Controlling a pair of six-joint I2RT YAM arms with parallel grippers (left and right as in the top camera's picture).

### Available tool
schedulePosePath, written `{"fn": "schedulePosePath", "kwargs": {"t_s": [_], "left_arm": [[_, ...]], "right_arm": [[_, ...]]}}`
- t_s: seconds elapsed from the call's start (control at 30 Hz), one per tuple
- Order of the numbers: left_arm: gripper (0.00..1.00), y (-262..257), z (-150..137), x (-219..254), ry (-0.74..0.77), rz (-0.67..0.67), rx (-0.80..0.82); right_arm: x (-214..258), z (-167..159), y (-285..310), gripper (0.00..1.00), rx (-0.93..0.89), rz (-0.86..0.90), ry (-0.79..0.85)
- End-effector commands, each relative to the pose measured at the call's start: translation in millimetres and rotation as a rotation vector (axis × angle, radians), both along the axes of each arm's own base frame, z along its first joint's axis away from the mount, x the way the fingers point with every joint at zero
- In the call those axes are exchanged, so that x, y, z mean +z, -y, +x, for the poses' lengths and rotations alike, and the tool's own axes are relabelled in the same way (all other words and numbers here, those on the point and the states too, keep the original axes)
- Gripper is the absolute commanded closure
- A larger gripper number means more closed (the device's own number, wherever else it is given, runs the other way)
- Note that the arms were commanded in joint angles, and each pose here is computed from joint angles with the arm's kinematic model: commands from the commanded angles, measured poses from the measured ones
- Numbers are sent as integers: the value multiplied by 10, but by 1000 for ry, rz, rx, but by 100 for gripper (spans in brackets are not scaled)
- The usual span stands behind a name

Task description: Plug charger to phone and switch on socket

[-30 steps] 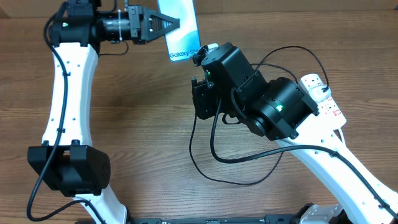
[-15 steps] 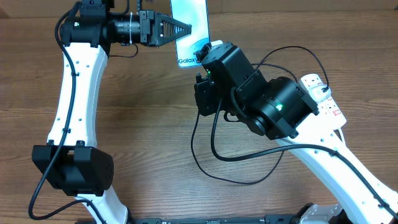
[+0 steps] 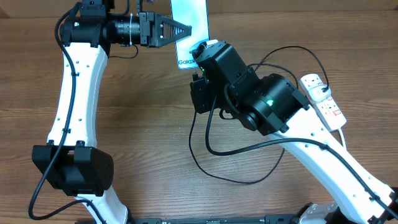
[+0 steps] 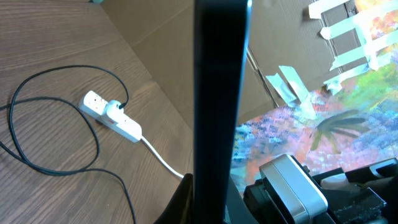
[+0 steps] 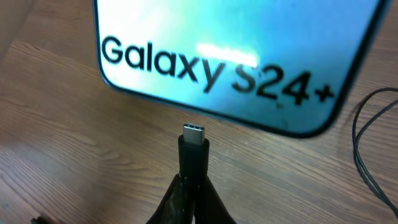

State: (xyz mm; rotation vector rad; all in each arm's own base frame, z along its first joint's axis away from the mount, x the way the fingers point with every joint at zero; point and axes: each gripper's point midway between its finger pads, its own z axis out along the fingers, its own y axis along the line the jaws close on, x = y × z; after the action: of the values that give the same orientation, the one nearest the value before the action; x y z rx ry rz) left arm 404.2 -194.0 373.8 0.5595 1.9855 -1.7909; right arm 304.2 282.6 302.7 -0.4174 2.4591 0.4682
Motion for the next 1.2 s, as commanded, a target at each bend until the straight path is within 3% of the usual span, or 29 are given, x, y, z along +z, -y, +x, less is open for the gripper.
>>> {"fn": "schedulePosePath", "kwargs": {"t_s": [0.0,1.17], "left_arm": [[96,-2,-86,132,69,-37,-39],[96,34,-98,51,79,-5,-29]], "right_arm": [[115,80,18,96,-26,14,38],[147,127,21,96,-34,17,60]]}}
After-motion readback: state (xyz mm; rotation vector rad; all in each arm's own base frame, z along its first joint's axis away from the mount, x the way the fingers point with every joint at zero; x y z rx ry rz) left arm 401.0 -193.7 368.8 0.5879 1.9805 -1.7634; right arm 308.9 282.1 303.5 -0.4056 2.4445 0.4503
